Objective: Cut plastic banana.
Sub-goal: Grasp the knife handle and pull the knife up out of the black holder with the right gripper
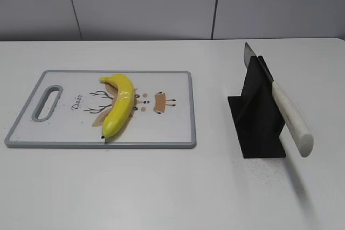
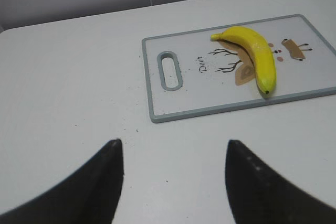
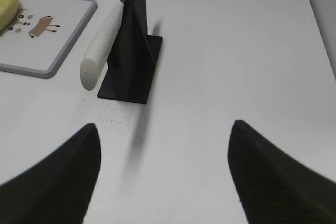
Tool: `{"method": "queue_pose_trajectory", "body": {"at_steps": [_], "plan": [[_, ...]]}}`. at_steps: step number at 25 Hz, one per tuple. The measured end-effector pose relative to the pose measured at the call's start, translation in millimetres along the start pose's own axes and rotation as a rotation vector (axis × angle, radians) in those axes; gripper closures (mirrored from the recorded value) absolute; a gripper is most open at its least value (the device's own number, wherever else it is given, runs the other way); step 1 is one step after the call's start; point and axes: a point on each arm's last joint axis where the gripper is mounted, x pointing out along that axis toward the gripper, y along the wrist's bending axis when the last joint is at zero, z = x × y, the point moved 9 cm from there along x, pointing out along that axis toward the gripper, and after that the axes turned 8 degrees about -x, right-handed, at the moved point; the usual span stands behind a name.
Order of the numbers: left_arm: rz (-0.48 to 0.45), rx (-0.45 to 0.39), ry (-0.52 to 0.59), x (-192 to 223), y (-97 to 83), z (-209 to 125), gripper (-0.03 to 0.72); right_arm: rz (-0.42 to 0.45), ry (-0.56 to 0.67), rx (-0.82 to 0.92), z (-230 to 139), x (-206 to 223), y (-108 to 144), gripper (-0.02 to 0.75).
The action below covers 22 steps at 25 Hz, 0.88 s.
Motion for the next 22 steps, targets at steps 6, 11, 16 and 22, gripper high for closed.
{"method": "queue_pose_trajectory", "body": {"at_steps": [6,11,16,22], "plan": [[0.000,0.000,0.000,0.0,0.0,0.0,0.100,0.000,0.000,0.000,0.0,0.0,0.0,0.148],[0.000,0.000,0.000,0.0,0.0,0.0,0.100,0.000,0.001,0.016,0.1,-0.1,0.0,0.148],[0.000,0.000,0.000,0.0,0.0,0.0,0.100,0.008,0.088,0.040,11.4,7.0,-3.0,0.148],[0.000,0.000,0.000,0.0,0.0,0.0,0.100,0.041,0.253,0.050,36.7,23.3,-5.8,0.148]]}}
